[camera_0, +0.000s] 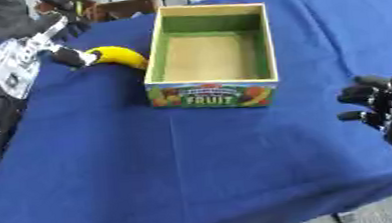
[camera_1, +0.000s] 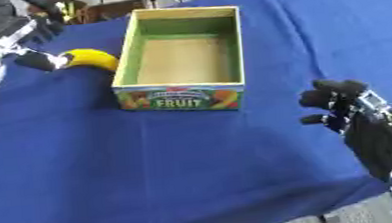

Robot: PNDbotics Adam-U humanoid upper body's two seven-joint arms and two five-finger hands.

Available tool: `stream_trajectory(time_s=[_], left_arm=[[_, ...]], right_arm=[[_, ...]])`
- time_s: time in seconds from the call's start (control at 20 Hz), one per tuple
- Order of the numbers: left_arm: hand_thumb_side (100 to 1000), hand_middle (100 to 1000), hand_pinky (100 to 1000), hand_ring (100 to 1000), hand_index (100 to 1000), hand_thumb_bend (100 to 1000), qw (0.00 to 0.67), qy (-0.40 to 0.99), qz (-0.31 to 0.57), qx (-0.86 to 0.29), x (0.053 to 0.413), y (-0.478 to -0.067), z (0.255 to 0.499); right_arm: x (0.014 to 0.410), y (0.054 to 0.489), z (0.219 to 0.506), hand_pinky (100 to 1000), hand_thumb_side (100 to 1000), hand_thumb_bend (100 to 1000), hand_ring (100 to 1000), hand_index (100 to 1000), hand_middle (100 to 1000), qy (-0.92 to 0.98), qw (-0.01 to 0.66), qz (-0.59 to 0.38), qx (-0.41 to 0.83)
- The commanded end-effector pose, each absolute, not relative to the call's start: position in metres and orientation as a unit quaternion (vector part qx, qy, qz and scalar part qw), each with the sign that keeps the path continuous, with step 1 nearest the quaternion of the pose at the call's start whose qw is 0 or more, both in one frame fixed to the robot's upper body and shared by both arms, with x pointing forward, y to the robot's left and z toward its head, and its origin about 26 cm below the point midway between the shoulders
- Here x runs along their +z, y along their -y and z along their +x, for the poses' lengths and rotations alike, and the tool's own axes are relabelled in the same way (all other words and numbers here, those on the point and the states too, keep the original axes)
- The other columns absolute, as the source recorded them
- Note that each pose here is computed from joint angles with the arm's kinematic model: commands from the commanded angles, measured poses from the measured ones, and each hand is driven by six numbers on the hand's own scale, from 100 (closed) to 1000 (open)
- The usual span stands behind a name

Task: Pick up objects on the table and place them in the box.

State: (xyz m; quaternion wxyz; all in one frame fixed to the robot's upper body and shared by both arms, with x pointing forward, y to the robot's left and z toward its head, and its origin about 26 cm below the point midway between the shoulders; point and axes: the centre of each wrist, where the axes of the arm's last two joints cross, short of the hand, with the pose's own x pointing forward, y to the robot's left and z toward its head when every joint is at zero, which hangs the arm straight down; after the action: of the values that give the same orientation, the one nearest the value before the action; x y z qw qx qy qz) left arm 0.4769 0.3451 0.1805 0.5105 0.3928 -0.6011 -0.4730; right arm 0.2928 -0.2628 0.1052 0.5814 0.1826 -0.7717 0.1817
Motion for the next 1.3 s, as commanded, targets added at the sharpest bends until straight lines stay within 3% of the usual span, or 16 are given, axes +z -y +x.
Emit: stream_trajectory(time_s=[0.05, 0.25, 0.75, 1.1, 1.3], left_arm=[[180, 724, 730, 744, 798, 375, 0.486, 0.605, 0.416, -0.475, 0.195, -0.346, 0.478], [178, 704, 719, 720, 801, 409, 0.476, 0.589, 0.419, -0.501, 0.189, -0.341, 0.479], [167, 612, 615, 607, 776, 377, 0.452, 0.554, 0.441, -0.542, 0.176, -0.337, 0.480], [155, 546, 549, 526, 745, 287, 0.433, 0.541, 0.458, -0.556, 0.171, -0.336, 0.481], [149, 452, 477, 462, 669, 137, 0.432, 0.552, 0.459, -0.546, 0.170, -0.337, 0.481]], right_arm=[[0.116, 0.262, 0.292, 733, 847, 100, 837, 862, 747, 0.781, 0.566, 0.177, 0.195], [0.116, 0.260, 0.293, 733, 848, 100, 837, 862, 747, 0.782, 0.565, 0.177, 0.197], [0.115, 0.260, 0.293, 733, 847, 100, 837, 862, 747, 0.781, 0.566, 0.179, 0.194], [0.114, 0.260, 0.292, 733, 846, 100, 837, 862, 747, 0.780, 0.567, 0.179, 0.192], [0.114, 0.261, 0.292, 733, 846, 100, 837, 862, 747, 0.780, 0.568, 0.180, 0.191]])
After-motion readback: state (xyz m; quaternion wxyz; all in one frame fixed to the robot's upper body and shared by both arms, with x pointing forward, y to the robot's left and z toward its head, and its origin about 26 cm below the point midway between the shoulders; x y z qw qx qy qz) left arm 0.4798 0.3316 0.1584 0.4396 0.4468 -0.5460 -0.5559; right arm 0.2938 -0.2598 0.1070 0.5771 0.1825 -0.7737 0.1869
